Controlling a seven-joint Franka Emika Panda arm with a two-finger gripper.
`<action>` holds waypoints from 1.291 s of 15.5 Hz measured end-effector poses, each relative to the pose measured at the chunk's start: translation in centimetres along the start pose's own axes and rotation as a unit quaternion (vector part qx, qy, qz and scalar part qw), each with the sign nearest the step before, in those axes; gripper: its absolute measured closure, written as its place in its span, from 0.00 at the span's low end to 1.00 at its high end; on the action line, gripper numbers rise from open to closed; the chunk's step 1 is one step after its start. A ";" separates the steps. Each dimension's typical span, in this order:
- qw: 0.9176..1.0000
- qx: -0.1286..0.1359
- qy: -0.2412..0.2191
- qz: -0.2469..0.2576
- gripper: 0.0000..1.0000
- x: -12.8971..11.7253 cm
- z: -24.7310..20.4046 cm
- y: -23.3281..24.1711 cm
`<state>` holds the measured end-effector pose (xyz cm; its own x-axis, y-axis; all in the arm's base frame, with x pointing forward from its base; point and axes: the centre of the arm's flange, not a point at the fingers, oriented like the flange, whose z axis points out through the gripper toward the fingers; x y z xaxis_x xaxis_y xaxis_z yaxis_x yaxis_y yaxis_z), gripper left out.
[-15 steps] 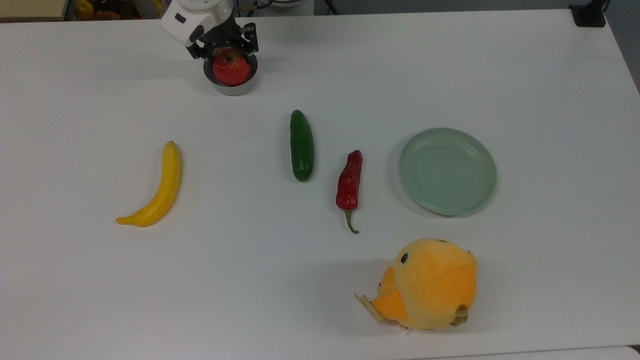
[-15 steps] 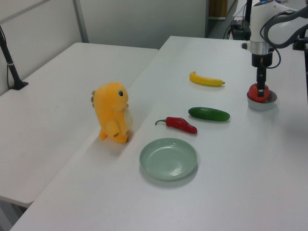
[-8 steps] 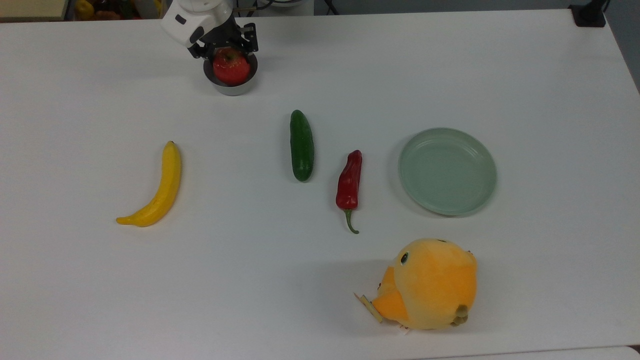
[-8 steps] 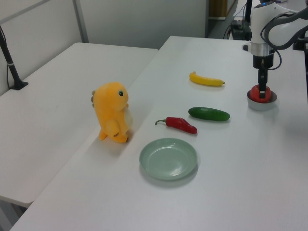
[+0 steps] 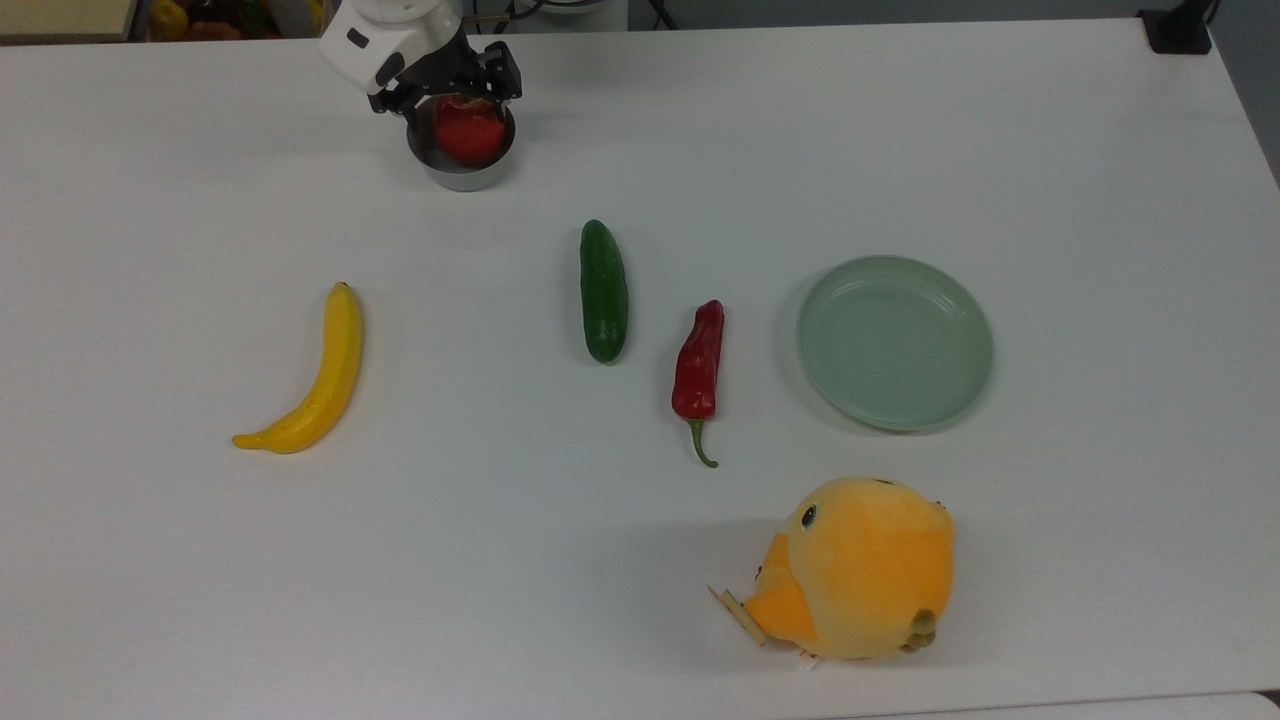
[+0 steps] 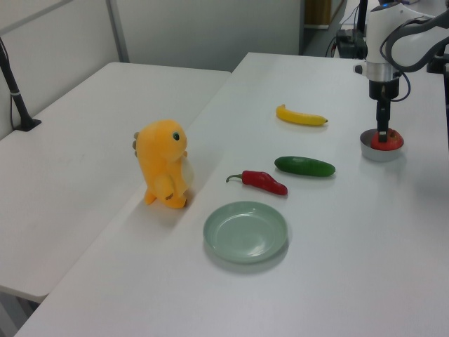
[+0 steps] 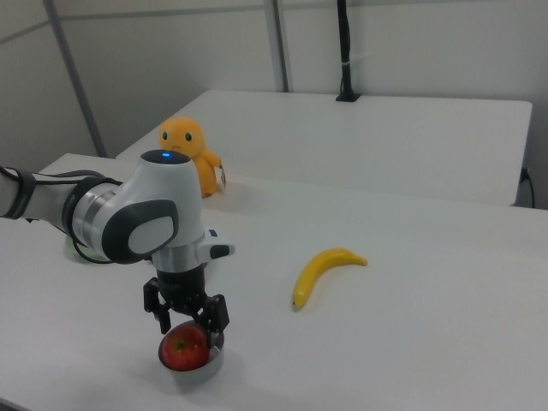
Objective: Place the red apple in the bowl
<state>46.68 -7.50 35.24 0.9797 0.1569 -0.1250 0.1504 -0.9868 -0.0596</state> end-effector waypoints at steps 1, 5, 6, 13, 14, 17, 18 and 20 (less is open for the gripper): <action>1.000 0.000 0.000 0.000 0.00 0.0 0.0 0.0; 1.000 0.000 0.000 0.001 0.00 0.0 0.0 0.0; 1.000 0.000 0.002 0.001 0.00 0.0 -0.2 0.1; 0.999 0.002 0.009 0.034 0.00 0.9 -8.9 0.3; 0.999 0.002 0.011 0.043 0.00 1.0 -12.1 0.2; 0.999 0.001 0.020 0.048 0.00 1.0 -17.9 0.0; 0.998 -0.001 0.027 0.049 0.00 0.9 -19.5 -0.1; 0.998 -0.005 0.044 0.047 0.00 0.9 -22.6 -0.4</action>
<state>50.47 -7.90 57.54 0.9973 0.0592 -0.0431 0.0574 -0.9975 -0.0414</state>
